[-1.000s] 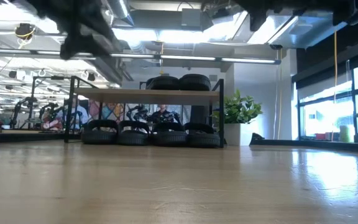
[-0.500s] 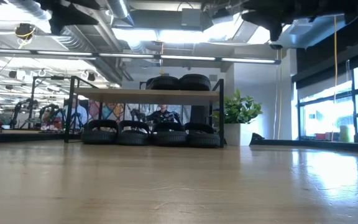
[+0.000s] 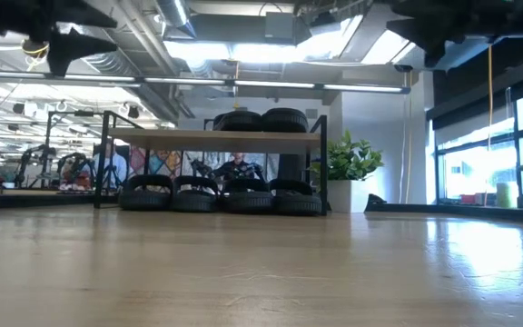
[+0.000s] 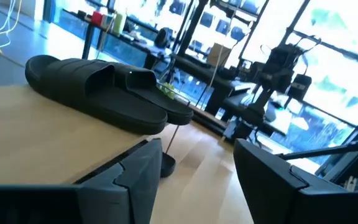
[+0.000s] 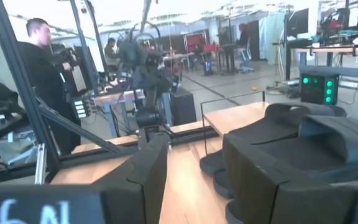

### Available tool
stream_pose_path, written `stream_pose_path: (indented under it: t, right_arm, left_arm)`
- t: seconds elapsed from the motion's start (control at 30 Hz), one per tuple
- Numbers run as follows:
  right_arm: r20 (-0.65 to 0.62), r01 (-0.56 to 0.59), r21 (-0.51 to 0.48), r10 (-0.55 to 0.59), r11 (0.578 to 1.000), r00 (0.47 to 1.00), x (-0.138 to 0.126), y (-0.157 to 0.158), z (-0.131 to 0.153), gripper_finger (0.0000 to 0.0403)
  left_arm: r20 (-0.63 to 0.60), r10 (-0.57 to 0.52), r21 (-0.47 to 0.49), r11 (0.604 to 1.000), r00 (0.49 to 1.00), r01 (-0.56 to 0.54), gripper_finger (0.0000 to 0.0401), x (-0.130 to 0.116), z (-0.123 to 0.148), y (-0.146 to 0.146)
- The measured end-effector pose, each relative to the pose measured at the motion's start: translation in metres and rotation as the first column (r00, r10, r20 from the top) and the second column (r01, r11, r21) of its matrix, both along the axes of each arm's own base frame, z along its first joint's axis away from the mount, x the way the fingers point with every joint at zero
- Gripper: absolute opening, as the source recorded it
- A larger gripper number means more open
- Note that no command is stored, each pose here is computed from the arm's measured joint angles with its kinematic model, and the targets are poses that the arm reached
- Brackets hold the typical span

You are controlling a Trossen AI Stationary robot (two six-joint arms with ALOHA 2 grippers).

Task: Pick and place slides into the shelf
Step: Return to Home Position

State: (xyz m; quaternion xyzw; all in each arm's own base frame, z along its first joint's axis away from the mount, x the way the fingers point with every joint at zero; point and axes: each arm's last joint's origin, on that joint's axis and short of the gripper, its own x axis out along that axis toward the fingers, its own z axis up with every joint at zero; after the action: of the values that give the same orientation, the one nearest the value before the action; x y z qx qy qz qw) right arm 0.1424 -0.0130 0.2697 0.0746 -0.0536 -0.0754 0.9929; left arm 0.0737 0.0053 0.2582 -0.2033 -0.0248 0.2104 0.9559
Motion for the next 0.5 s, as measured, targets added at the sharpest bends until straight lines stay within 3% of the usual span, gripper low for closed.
stream_pose_path:
  t: [0.13,0.5]
  right_arm:
    - [0.039,0.0,0.001,0.0,1.0,0.999,-0.014,0.001,-0.01,0.0156]
    - [0.15,-0.004,0.025,0.0,1.0,0.989,-0.039,0.003,-0.042,0.0156]
  left_arm:
    - [0.068,0.0,-0.01,1.0,0.998,0.0,0.0195,-0.01,-0.017,0.001]
    - [0.037,-0.004,0.008,1.0,0.999,0.004,0.0195,-0.007,-0.025,0.001]
